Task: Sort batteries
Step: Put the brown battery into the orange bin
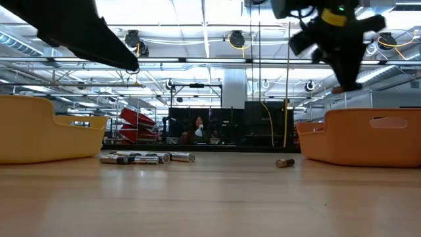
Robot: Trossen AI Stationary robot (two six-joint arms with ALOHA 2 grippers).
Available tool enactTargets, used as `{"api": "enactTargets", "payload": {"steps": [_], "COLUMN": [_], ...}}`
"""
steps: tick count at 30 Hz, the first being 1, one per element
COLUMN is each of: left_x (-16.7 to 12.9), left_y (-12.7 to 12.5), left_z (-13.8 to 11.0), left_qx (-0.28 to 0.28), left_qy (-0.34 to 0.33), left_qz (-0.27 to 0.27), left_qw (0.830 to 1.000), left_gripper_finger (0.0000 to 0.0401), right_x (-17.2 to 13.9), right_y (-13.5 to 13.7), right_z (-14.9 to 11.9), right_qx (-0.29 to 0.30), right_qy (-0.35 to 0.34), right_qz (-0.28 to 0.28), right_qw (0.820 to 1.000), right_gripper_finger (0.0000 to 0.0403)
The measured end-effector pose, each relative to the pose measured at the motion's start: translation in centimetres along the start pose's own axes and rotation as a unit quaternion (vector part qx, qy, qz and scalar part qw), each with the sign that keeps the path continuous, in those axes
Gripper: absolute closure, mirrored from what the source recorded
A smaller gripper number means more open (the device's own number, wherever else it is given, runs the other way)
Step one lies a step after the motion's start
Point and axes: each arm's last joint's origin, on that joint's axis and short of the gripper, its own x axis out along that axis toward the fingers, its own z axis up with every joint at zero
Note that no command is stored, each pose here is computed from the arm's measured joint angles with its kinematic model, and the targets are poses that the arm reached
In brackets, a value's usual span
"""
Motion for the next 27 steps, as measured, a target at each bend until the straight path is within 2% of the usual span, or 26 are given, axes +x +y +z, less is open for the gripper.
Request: {"api": "enactTargets", "payload": {"steps": [3, 7, 12, 17, 22, 27], "left_x": [0.4, 0.4, 0.5, 1.0, 1.2, 1.2], "left_y": [0.3, 0.3, 0.4, 0.8, 0.9, 0.9], "left_z": [0.2, 0.2, 0.2, 0.4, 0.4, 0.4], "left_qx": [-0.002, 0.013, 0.024, 0.027, 0.024, 0.019], "left_qy": [0.001, 0.007, 0.008, 0.019, 0.022, 0.021], "left_qz": [0.008, 0.0, -0.001, -0.008, -0.008, -0.01], "left_qw": [1.0, 1.0, 1.0, 0.999, 0.999, 1.0], "left_gripper_finger": [0.0231, 0.0231, 0.0231, 0.0231, 0.0231, 0.0231], "right_x": [2.0, 4.6, 6.1, 5.6, 4.0, 0.5], "right_y": [-0.1, 0.2, 0.5, 0.6, 0.5, 1.3], "right_z": [-0.9, -1.0, -0.9, -0.7, -0.3, 1.2], "right_qx": [0.008, 0.022, 0.023, 0.024, 0.025, 0.026], "right_qy": [0.022, 0.004, -0.005, -0.011, -0.025, -0.118], "right_qz": [0.006, 0.017, 0.034, 0.041, 0.045, 0.059], "right_qw": [1.0, 1.0, 0.999, 0.999, 0.998, 0.991], "right_gripper_finger": [0.0373, 0.0364, 0.0321, 0.0284, 0.0274, 0.0274]}}
